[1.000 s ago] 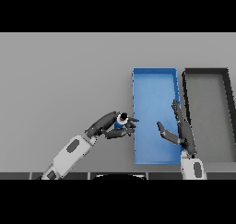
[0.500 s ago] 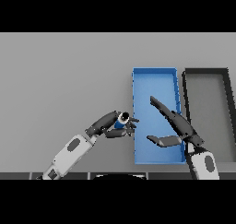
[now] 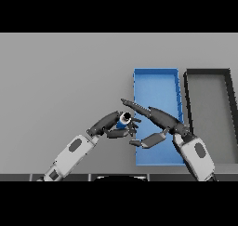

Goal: Pick up the blue pipe and place it into the blue bin.

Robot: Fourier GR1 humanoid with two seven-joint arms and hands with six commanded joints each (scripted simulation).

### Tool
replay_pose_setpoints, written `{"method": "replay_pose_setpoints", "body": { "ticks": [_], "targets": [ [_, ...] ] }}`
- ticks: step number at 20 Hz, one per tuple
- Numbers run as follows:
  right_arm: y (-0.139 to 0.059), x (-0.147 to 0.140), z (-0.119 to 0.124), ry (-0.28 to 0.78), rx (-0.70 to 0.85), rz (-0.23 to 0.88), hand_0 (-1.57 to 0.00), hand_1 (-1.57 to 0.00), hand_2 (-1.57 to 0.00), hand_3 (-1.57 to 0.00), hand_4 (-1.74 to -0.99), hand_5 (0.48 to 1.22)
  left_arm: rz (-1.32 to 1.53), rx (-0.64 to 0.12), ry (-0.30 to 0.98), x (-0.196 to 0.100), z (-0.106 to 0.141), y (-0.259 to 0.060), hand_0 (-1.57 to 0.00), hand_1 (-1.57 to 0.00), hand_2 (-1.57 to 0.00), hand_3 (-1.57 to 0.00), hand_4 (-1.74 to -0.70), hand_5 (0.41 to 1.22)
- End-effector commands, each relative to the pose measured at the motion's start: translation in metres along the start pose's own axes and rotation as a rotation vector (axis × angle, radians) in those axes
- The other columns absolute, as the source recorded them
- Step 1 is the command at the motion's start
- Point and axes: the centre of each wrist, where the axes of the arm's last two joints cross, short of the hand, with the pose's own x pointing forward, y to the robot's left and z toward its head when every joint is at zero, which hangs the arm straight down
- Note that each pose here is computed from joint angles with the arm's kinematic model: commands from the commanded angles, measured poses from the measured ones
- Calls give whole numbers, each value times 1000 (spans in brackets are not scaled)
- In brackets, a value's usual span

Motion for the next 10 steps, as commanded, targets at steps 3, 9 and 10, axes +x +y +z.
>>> {"method": "replay_pose_setpoints", "body": {
  "ticks": [3,9,10],
  "targets": [
    [3,0,-19,-16,70,-13,1,1,1,1,-1251,535,14,-13,-28,-5,2,2,-1571,-1571,-1571,-1484,-1731,1221],
    [2,0,-52,14,111,-9,1,1,-9,1,-1223,512,29,-30,2,-4,1,4,-1571,-1571,-1571,-1509,-1731,1221],
    [5,-3,-55,26,129,-14,1,-1,-23,1,-1225,511,26,-31,5,-5,3,5,-1571,-1571,-1571,-1501,-1727,1221]
  ]
}}
